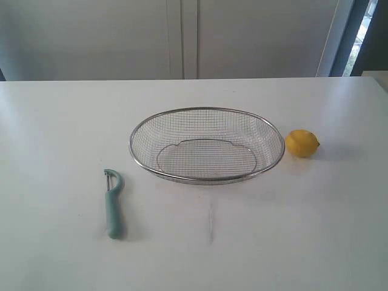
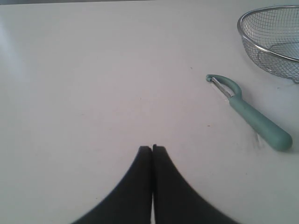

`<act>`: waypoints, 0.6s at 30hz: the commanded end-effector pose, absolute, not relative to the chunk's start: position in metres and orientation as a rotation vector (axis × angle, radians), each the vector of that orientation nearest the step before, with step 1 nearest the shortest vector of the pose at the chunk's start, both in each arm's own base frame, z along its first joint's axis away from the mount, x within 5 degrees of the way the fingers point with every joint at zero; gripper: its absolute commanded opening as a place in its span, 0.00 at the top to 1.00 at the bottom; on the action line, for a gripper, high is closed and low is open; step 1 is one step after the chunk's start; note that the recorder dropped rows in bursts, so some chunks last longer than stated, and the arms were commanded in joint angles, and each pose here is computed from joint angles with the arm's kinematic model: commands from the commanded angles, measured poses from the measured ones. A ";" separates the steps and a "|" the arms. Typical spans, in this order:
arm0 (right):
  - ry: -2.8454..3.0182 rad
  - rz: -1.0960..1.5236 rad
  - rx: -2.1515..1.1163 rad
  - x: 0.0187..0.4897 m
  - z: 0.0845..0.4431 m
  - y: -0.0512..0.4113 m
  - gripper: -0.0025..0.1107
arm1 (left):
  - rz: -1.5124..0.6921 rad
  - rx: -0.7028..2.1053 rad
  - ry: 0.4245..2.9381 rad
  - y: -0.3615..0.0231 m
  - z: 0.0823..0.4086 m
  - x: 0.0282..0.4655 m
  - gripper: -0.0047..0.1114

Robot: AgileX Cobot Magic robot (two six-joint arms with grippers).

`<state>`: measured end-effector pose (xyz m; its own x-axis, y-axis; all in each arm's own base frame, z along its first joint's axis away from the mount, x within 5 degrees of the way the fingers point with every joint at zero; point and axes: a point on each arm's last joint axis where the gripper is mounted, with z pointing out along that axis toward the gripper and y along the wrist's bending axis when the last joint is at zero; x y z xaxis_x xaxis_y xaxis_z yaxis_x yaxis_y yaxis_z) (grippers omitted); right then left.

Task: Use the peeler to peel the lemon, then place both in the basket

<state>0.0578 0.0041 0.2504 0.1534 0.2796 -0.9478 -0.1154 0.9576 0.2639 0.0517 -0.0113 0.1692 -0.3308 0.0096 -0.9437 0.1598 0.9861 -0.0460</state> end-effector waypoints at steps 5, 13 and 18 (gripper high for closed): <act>1.868 0.222 0.167 0.091 0.270 0.007 0.98 | -0.158 0.123 1.898 -0.011 0.169 0.052 0.96; 2.274 0.064 -0.035 0.129 0.285 0.009 0.98 | -0.158 0.123 1.898 -0.011 0.169 0.052 0.96; 2.392 0.041 -0.097 0.146 0.293 0.011 0.98 | -0.158 0.123 1.898 -0.011 0.169 0.052 0.96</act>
<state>0.1394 0.0102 0.2889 -0.6978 -0.0215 -0.7159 -0.0540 0.9983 0.0226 0.0517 -0.0113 0.1692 -0.3308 0.0096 -0.9437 0.1598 0.9861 -0.0460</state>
